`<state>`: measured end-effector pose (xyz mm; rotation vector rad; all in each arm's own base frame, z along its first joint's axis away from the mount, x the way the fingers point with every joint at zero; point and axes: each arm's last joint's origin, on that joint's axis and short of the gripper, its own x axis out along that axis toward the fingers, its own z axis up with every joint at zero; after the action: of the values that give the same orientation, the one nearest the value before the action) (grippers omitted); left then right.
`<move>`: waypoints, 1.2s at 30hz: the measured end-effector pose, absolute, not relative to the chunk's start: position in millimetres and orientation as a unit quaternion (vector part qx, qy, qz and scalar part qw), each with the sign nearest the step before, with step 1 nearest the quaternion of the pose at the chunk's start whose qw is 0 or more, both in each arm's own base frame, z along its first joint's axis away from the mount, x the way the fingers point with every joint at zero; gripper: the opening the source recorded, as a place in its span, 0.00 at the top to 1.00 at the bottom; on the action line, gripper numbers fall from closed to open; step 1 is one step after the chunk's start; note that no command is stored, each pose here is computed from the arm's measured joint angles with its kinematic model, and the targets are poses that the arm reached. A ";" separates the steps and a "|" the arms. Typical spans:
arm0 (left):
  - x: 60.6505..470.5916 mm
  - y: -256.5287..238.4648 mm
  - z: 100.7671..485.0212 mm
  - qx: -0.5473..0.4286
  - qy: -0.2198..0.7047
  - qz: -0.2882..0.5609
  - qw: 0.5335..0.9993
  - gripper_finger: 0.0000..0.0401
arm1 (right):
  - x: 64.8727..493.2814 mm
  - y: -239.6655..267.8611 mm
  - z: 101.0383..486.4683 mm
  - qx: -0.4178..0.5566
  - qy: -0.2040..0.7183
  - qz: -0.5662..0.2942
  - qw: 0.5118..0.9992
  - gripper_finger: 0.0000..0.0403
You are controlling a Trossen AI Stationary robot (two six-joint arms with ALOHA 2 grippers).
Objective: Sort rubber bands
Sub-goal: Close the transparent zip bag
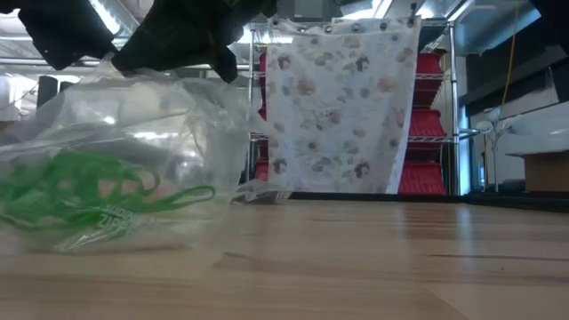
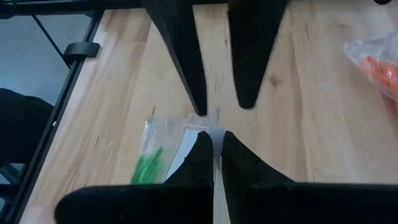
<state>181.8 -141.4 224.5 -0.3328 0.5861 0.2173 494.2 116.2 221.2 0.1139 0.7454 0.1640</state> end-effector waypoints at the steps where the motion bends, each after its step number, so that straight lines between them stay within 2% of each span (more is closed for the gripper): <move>1: 182.4 -140.7 224.5 -0.162 0.287 0.107 0.938 0.77 | 494.5 116.3 221.5 0.054 0.361 0.081 0.927 0.99; 19: 185.0 -142.9 218.3 -0.150 0.309 0.097 0.934 0.88 | 495.9 116.4 223.5 0.045 0.348 0.087 0.932 0.99; 25: 185.2 -142.5 218.1 -0.126 0.308 0.096 0.938 0.99 | 495.9 116.1 223.3 0.043 0.349 0.087 0.932 0.99; 36: 187.3 -132.5 215.1 -0.114 0.308 0.140 0.934 1.00 | 492.2 114.1 221.0 0.079 0.376 0.055 0.922 0.99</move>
<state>187.3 -132.5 215.1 -0.2338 0.6306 0.2853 492.2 114.1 221.0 0.1620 0.7727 0.1139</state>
